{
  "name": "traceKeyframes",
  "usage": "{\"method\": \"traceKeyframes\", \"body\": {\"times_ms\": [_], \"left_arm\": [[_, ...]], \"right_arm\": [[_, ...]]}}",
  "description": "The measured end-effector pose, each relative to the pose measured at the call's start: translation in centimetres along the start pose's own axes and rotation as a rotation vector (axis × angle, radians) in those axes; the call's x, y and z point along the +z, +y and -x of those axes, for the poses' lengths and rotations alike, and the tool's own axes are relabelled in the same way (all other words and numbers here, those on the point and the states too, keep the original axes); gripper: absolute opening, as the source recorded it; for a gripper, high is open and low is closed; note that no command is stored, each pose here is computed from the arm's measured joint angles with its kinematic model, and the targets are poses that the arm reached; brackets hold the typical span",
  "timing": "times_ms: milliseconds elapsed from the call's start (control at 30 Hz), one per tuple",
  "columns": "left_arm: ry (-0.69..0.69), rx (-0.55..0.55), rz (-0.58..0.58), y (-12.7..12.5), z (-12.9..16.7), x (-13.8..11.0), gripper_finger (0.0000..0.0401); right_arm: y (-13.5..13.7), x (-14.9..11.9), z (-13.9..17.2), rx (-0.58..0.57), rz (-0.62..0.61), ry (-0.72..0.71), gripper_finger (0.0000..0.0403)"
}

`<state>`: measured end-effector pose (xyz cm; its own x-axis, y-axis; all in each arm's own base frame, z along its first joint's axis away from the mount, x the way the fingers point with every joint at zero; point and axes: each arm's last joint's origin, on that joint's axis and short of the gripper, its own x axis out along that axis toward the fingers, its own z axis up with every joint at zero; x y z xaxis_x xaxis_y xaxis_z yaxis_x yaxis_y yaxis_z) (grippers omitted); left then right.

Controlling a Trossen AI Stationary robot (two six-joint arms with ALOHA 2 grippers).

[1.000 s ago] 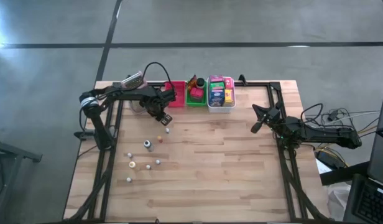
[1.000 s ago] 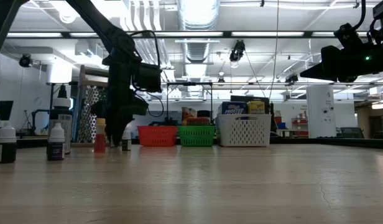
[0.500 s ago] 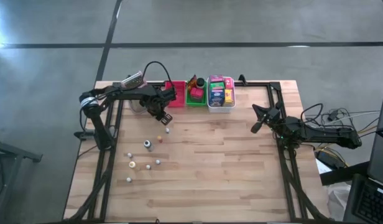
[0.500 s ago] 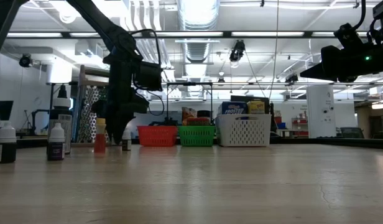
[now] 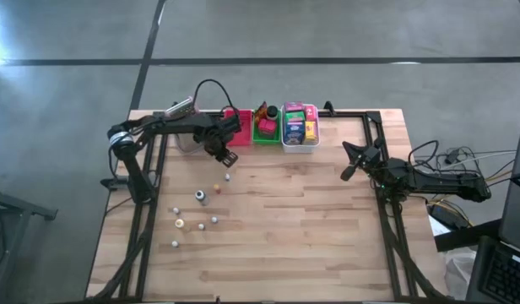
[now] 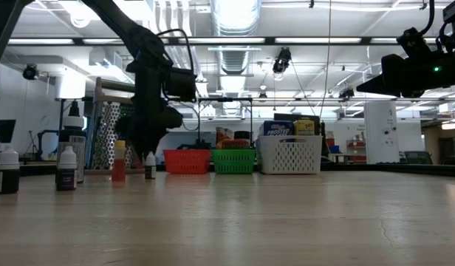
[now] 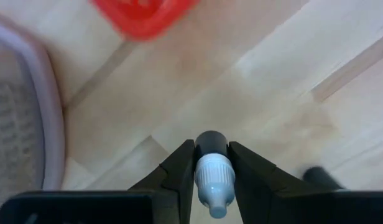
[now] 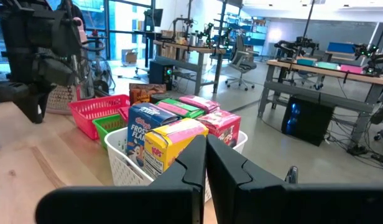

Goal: Pick & Place Kitchen Items
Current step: Put the small black food coloring bottle into the red bin

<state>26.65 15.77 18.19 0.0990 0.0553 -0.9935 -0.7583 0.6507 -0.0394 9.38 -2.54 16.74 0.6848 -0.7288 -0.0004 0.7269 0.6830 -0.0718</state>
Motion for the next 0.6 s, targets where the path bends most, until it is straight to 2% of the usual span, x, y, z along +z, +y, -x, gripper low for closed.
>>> {"method": "traceKeyframes", "body": {"times_ms": [200, 600], "left_arm": [[-0.059, -0.019, -0.047, -0.4, 1.4, 1.2, 0.0096], [-0.219, -0.052, -0.219, -1.4, 5.5, 3.8, 0.0096]], "right_arm": [[0.0, 0.0, 0.0, 0.0, 0.0, 0.0, 0.0008], [0.0, 0.0, 0.0, 0.0, 0.0, 0.0, 0.0008]]}}
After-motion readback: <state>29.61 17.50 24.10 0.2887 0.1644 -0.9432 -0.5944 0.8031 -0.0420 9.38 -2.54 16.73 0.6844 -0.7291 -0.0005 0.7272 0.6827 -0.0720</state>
